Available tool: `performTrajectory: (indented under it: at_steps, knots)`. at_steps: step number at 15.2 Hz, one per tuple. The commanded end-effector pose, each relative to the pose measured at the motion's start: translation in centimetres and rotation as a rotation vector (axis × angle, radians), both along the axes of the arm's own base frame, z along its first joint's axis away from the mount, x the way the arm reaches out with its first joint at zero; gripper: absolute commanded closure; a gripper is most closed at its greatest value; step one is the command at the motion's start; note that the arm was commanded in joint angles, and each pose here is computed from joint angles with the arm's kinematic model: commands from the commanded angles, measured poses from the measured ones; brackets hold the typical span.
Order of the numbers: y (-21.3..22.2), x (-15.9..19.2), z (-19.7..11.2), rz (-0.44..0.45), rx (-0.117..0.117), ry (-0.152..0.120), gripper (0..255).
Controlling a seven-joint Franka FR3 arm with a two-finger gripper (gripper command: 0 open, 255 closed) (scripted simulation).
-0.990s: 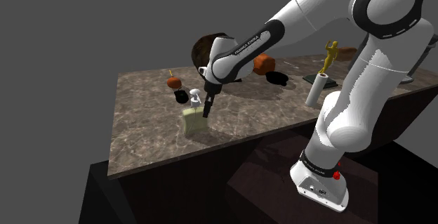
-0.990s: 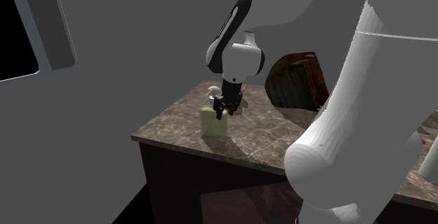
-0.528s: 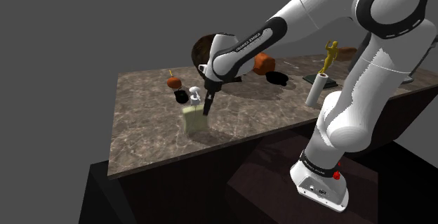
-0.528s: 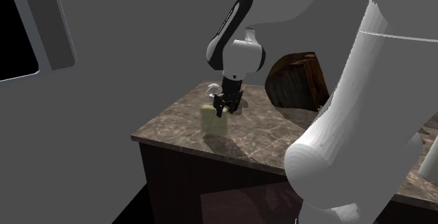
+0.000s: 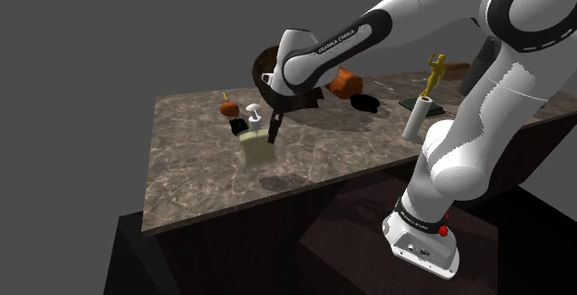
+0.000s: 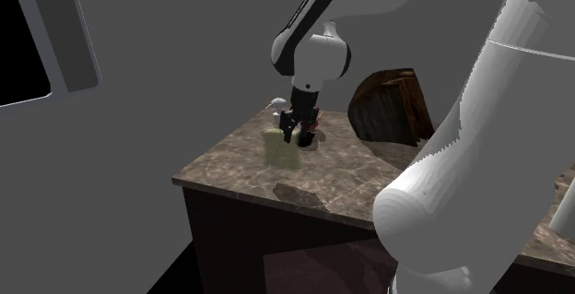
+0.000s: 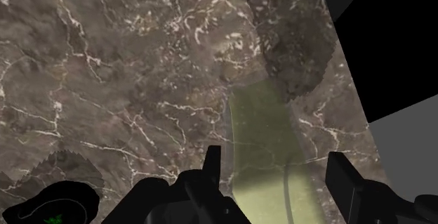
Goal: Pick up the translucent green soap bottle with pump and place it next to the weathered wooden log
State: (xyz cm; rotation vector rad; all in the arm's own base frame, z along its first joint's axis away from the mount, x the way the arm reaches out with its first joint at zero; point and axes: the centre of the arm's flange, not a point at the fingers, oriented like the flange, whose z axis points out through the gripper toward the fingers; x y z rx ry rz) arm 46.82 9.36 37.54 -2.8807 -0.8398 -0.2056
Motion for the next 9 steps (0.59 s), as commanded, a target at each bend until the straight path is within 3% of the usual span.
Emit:
performTrajectory:
  at_steps: [1, 9]
  knots:
    - [-0.1, 0.1, 1.2, 0.0, 0.0, 0.0, 255]
    - [-0.1, 0.1, 5.4, 0.0, 0.0, 0.0, 255]
